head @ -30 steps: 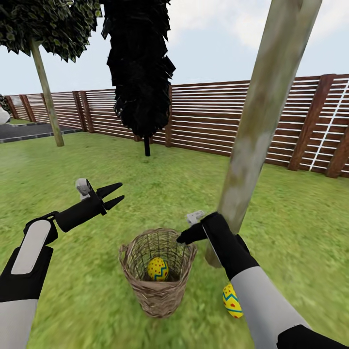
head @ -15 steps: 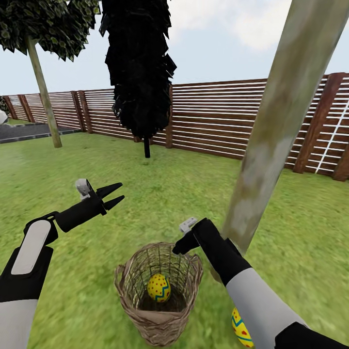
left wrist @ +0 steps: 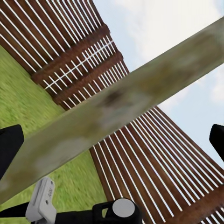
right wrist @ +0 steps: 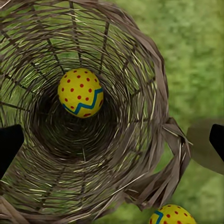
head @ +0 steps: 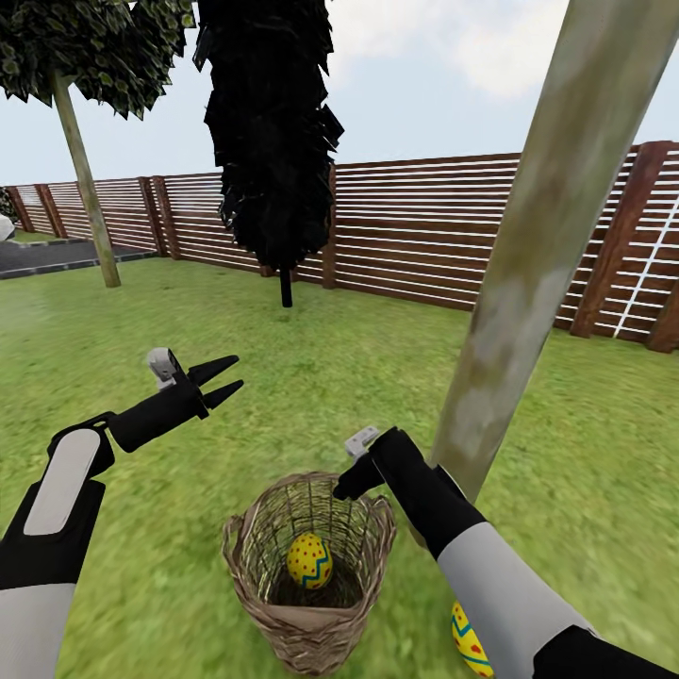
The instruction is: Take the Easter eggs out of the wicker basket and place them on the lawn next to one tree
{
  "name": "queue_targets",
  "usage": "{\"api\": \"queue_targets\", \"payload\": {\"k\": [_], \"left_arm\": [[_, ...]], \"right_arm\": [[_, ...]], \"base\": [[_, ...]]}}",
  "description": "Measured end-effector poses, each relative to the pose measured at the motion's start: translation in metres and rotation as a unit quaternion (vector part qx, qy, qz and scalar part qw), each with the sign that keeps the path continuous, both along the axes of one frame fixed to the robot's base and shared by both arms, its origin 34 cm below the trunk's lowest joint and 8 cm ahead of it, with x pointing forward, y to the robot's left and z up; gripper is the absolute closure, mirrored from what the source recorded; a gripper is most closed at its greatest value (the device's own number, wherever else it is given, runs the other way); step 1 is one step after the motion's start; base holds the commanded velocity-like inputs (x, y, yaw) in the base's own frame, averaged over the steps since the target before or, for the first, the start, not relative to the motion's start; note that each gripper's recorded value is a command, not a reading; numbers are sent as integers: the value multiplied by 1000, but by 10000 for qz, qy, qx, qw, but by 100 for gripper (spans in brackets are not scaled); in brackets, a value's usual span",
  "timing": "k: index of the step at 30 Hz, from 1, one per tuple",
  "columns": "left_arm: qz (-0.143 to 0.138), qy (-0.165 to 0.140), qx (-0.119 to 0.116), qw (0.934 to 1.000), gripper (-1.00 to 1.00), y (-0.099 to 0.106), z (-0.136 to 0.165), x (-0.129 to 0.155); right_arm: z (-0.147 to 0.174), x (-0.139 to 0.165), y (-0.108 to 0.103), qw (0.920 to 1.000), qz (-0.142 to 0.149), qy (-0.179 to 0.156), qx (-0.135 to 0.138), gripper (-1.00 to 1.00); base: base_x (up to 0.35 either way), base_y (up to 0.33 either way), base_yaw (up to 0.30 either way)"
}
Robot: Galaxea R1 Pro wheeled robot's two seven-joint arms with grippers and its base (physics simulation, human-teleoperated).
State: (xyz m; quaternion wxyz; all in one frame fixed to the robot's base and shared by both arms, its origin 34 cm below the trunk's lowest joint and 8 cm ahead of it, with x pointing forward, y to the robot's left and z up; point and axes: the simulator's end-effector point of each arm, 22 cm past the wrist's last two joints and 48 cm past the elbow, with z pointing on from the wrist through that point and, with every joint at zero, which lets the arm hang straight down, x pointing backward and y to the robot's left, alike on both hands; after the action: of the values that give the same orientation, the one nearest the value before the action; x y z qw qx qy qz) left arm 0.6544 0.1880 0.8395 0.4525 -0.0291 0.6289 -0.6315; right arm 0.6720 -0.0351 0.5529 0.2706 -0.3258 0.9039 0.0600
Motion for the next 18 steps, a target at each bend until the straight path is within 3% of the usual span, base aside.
{"api": "queue_targets", "payload": {"k": [4,6,18], "left_arm": [[-2,3,1,10000,-100,0,0,0],[-3,1,-7,10000,-100,0,0,0],[-2,-21,-12,10000,-100,0,3,-2]], "right_arm": [[1,-2,5,9999,13,47,114,-100],[3,-12,26,9979,85,265,584,-100],[2,-19,31,9977,170,315,572,-100]], "base": [[0,213,0],[0,300,-141],[0,306,-263]]}}
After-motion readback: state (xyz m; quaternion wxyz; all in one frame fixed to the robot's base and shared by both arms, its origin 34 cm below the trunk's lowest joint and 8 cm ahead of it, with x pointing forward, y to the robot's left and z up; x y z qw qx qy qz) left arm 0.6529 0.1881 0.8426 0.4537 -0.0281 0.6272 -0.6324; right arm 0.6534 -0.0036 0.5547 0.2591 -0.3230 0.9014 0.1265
